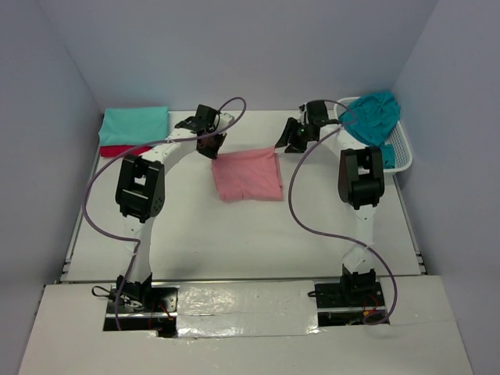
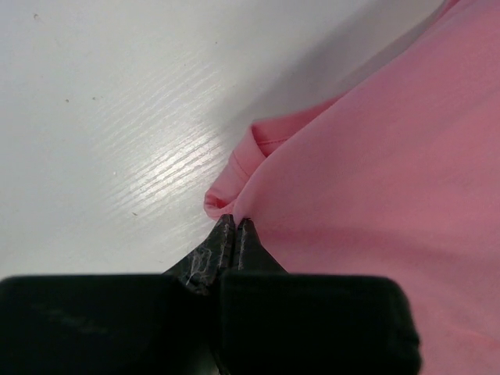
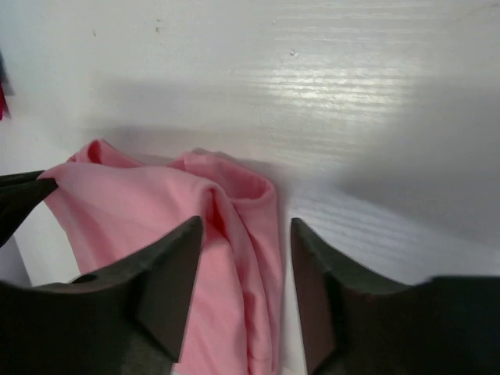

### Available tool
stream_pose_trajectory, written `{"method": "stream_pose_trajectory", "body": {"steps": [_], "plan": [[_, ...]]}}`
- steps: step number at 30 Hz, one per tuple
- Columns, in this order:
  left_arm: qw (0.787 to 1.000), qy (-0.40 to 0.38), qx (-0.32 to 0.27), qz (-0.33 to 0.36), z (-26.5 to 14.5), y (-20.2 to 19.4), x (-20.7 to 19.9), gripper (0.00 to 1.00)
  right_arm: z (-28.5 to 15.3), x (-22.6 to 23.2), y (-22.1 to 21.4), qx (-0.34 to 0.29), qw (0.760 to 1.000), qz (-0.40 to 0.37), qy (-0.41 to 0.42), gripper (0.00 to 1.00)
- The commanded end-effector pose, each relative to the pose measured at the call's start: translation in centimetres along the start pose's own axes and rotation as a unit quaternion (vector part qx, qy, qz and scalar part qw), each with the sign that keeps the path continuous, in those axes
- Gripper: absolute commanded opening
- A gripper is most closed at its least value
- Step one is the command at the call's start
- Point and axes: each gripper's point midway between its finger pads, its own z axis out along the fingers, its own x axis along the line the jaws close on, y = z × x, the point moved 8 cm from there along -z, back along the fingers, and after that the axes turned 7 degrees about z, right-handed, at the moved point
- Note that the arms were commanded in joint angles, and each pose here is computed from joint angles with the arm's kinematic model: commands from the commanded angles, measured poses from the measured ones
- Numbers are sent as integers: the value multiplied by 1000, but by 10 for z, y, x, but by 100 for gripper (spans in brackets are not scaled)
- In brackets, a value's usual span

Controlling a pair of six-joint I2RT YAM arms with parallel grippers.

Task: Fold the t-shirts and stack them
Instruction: Smooth out wrinkles on the folded tshirt

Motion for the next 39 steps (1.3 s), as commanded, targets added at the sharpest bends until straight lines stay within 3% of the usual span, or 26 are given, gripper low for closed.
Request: {"method": "stream_pose_trajectory", "body": {"steps": [1,3,6,7,10,14,24,32,34,35,37,39], "plan": [[999,27,-19,-8,1,10,10,0,-67,41,27,-122,990,-62,29,53],[999,31,-20,-12,2,10,11,0,-86,53,13,-145,984,-85,54,47],[999,30,-19,-17,3,9,11,0,-88,67,-16,-127,983,-106,80,28],[999,30,-19,-18,4,10,11,0,-85,69,-23,-114,984,-108,87,16],[999,31,-21,-17,4,12,12,0,-58,75,-50,-37,988,-100,111,1],[999,31,-21,-14,4,13,13,0,-16,71,-60,13,991,-66,113,0],[999,47,-11,4,13,11,19,0,17,51,3,-50,993,21,104,0],[999,49,-11,21,20,12,22,0,32,24,5,-55,988,102,105,0],[999,49,-12,18,19,15,25,9,33,21,9,-53,989,97,100,0],[999,50,-12,17,20,16,26,37,31,20,9,-53,990,96,92,0],[998,55,-24,15,11,30,32,71,14,26,14,-69,990,80,94,0],[996,65,-54,6,-5,56,44,84,-3,28,20,-81,990,71,95,0]]}}
